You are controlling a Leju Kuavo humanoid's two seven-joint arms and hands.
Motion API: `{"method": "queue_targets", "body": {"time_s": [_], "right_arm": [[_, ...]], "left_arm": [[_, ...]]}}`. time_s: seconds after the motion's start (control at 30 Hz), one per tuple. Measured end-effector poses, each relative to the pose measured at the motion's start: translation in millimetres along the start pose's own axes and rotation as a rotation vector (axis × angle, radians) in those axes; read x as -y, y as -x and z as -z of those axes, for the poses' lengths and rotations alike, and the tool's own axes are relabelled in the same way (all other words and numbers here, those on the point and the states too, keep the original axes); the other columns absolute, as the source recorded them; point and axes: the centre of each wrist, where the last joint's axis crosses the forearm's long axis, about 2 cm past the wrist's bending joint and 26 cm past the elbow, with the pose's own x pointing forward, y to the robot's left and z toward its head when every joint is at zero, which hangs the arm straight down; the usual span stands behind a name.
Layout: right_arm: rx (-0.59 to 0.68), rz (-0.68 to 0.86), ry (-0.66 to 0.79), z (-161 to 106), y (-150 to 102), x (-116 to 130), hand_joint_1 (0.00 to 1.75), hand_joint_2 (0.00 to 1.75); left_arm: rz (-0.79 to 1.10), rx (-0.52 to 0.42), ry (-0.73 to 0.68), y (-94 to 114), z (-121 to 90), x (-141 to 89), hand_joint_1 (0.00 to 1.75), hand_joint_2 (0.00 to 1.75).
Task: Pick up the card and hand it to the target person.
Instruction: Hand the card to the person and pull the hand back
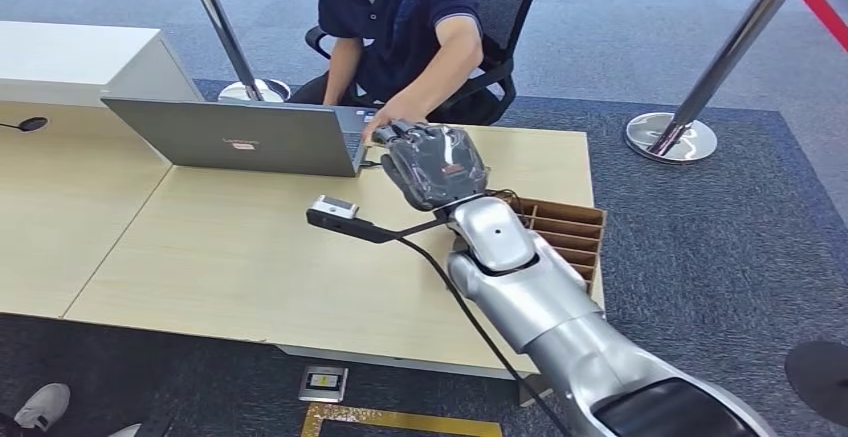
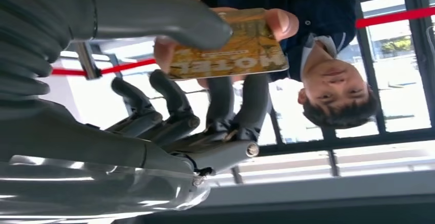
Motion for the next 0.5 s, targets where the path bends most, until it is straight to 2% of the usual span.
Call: {"method": "queue_targets", "body": {"time_s": [0.07, 0.17, 0.3, 0.4, 0.5], "right_arm": [[-0.063, 0.149, 0.117, -29, -7, 5, 0.0, 0.0], [-0.083, 0.267, 0.22, -77, -16, 30, 0.0, 0.0], [-0.148, 0.402, 0.321, -136, -20, 51, 0.0, 0.0], [-0.252, 0.426, 0.393, -191, -23, 70, 0.0, 0.0], [-0.375, 0.381, 0.434, -227, -24, 85, 0.0, 0.0]], "left_arm": [[-0.029, -0.004, -0.002, 3, -1, 4, 0.0, 0.0], [-0.043, -0.014, 0.0, 5, -1, 8, 0.0, 0.0], [-0.065, -0.016, -0.004, 7, -1, 10, 0.0, 0.0], [-0.058, -0.02, 0.0, 7, -2, 11, 0.0, 0.0], [-0.052, -0.021, 0.001, 7, -2, 11, 0.0, 0.0]]}}
